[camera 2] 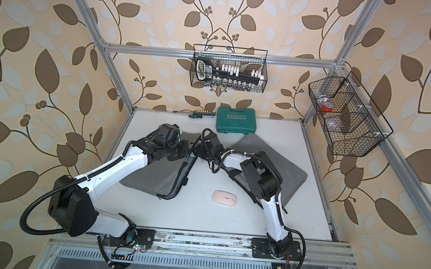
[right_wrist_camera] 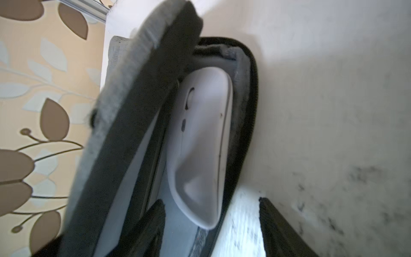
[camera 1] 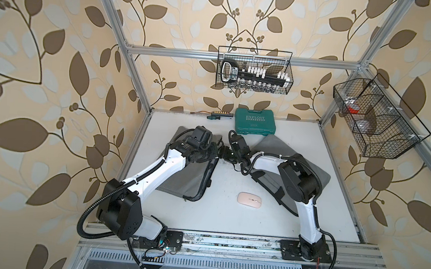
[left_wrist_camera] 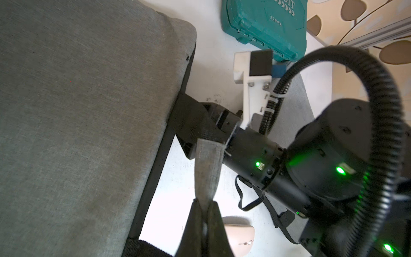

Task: Put the mouse into the laptop bag
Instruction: Place the mouse in the zippered laptop bag, then close the zippered laptop bag at the center of the board.

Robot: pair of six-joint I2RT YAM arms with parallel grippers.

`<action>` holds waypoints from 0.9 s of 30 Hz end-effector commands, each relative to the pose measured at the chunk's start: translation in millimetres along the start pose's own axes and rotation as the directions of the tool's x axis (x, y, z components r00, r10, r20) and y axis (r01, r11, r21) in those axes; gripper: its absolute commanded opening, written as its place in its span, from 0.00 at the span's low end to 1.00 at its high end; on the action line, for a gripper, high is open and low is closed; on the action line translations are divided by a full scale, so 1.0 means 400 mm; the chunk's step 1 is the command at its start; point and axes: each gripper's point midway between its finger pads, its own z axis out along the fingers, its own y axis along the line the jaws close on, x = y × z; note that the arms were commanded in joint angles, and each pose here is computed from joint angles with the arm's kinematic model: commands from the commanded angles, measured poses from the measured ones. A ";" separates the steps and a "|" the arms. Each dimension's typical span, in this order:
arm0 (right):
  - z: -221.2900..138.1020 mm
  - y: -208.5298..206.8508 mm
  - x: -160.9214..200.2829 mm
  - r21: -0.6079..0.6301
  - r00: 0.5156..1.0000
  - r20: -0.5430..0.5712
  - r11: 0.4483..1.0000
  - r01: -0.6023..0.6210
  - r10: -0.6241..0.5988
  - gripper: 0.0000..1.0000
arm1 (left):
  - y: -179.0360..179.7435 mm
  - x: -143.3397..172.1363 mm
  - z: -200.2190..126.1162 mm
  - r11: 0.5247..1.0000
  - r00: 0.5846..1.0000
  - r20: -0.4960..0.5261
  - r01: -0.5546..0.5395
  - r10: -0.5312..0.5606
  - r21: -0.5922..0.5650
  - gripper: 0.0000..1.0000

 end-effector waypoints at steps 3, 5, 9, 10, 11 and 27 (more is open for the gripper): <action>-0.052 0.001 -0.045 -0.028 0.997 0.071 0.999 0.044 -0.042 0.57 | -0.060 -0.041 -0.024 0.997 0.999 0.052 -0.003 0.000 0.071 0.00; -0.064 -0.014 -0.050 -0.018 0.996 0.081 0.999 0.040 -0.038 0.50 | -0.060 -0.040 -0.024 0.997 0.999 0.051 -0.002 -0.002 0.072 0.00; -0.063 -0.061 -0.055 0.048 0.995 0.094 0.998 0.029 -0.033 0.37 | -0.058 -0.038 -0.022 0.997 0.999 0.049 0.002 -0.005 0.071 0.00; -0.056 -0.072 -0.052 0.067 0.995 0.087 0.997 0.033 -0.039 0.37 | -0.058 -0.038 -0.021 0.997 0.999 0.050 0.003 -0.007 0.073 0.00; -0.047 -0.076 -0.051 0.076 0.996 0.080 0.997 0.034 -0.040 0.37 | -0.057 -0.036 -0.019 0.997 0.999 0.047 0.005 -0.008 0.073 0.00; 0.066 -0.008 -0.019 0.061 0.997 -0.009 0.996 0.071 -0.071 0.35 | -0.065 -0.042 -0.016 0.997 0.999 0.047 0.004 -0.008 0.079 0.00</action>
